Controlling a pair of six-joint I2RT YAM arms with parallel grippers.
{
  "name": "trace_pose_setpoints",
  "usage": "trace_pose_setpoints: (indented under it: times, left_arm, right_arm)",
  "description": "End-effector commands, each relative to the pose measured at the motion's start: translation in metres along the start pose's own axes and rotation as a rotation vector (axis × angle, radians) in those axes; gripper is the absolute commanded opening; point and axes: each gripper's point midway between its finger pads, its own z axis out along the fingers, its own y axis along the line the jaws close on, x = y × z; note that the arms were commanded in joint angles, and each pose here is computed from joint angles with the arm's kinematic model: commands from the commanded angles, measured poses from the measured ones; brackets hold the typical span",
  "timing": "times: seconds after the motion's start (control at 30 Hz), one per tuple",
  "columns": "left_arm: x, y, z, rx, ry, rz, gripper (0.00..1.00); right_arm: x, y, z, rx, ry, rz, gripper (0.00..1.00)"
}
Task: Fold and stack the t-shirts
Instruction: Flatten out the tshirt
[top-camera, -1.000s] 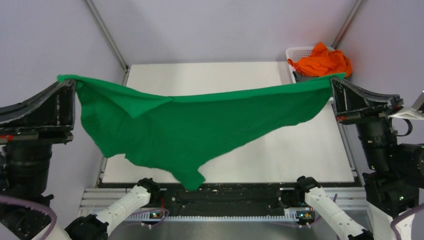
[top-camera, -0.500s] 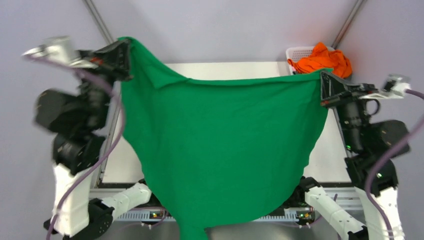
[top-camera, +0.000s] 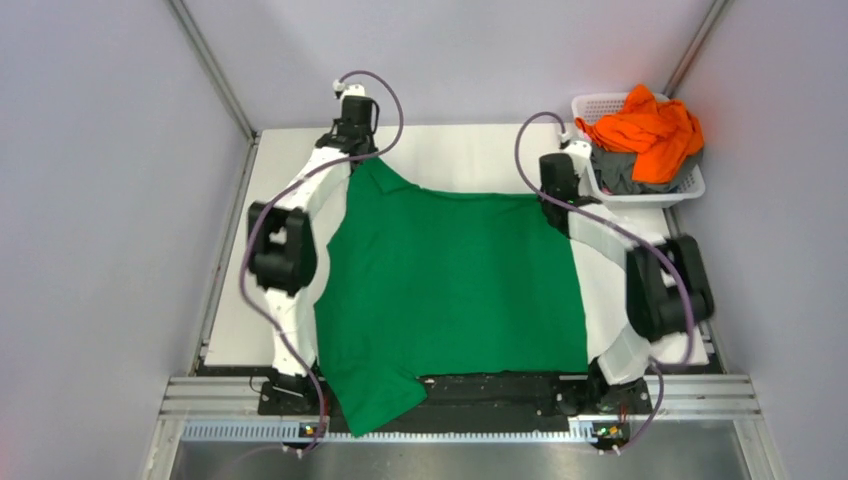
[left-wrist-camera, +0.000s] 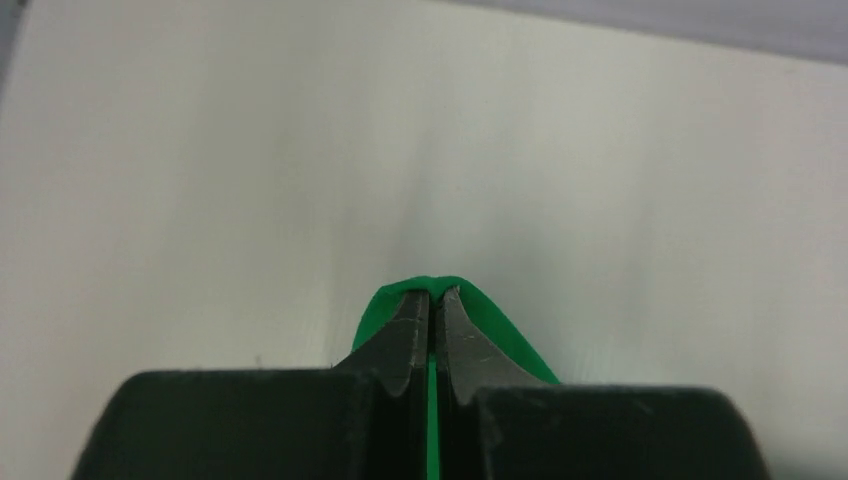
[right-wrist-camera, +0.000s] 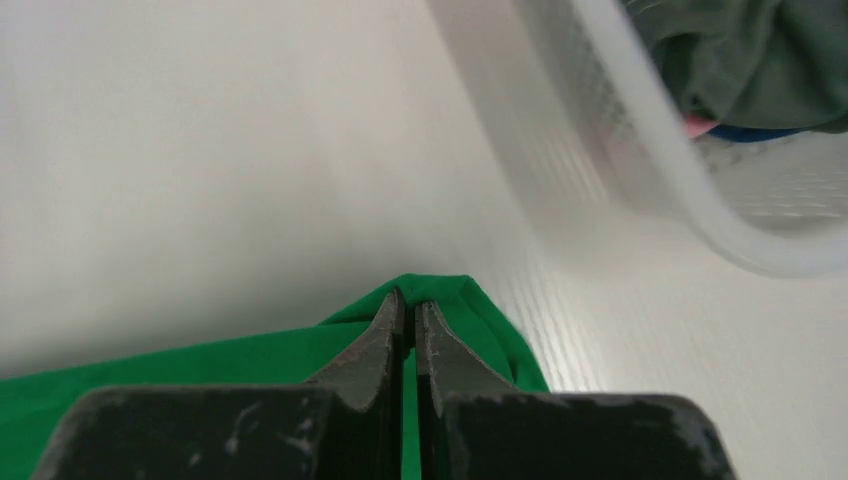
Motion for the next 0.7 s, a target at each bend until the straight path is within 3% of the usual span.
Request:
trace_pose_setpoints:
  times: [0.0,0.13,0.33,0.5,0.67]
  left_arm:
    - [0.028,-0.015,0.069,-0.007,0.113,-0.040,0.00]
    - [0.041,-0.025,0.094,0.020,0.117,-0.053,0.00]
    - [0.042,-0.017,0.096,0.009,0.129,-0.100,0.00]
    - [0.053,-0.005,0.063,-0.020,0.199,-0.150,0.00]
    - [0.076,-0.003,0.002,0.055,0.274,-0.253,0.00]
  right_arm:
    - [-0.009,0.028,0.067,0.011,-0.036,-0.003,0.00]
    - [0.005,0.039,0.100,0.034,-0.006,-0.043,0.00]
    - [0.009,0.041,0.106,0.037,0.022,-0.075,0.00]
    - [0.009,0.030,0.083,0.034,0.054,-0.103,0.00]
    - [0.019,0.016,0.052,0.010,0.120,-0.130,0.00]
